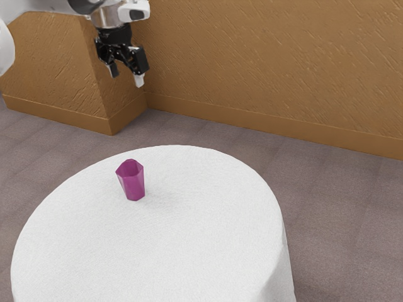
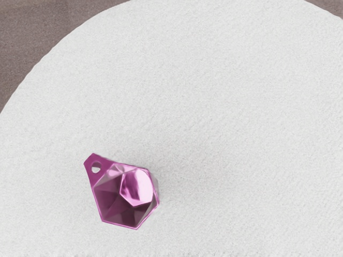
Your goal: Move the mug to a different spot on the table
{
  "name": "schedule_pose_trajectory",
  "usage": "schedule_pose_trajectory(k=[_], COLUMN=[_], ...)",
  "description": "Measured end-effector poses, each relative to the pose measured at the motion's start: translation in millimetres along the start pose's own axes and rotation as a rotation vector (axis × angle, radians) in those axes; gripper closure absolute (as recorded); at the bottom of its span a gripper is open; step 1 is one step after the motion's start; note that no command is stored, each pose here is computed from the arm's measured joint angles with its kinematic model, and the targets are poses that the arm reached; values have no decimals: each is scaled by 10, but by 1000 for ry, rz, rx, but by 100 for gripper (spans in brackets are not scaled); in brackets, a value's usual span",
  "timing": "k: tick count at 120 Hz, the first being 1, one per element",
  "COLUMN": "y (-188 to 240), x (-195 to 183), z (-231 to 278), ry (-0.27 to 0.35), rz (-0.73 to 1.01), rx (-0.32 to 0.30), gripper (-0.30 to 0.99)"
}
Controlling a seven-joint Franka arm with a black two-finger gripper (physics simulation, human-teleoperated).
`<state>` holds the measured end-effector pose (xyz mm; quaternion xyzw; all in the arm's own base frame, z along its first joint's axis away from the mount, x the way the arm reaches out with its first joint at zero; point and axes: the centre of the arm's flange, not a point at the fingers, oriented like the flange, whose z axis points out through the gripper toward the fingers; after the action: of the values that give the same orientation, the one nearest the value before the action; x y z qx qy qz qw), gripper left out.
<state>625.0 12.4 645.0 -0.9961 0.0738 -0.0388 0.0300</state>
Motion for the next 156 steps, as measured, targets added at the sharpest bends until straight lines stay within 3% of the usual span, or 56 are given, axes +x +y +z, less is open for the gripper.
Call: schedule_pose_trajectory(k=[16, 26, 50, 67, 101, 128, 156], y=[171, 41, -501, -675, -956, -1153, -1210], x=[-75, -85, -181, -227, -228, -167, -37], z=[-6, 216, 1260, 1915, 2752, 2943, 3200], ry=[-22, -56, -201, -246, -248, -181, -158], rz=[32, -15, -214, -327, -485, -627, -811], rx=[-18, -14, -66, -101, -104, -88, -137], gripper=[0, 0, 0, 0, 0, 0, 0])
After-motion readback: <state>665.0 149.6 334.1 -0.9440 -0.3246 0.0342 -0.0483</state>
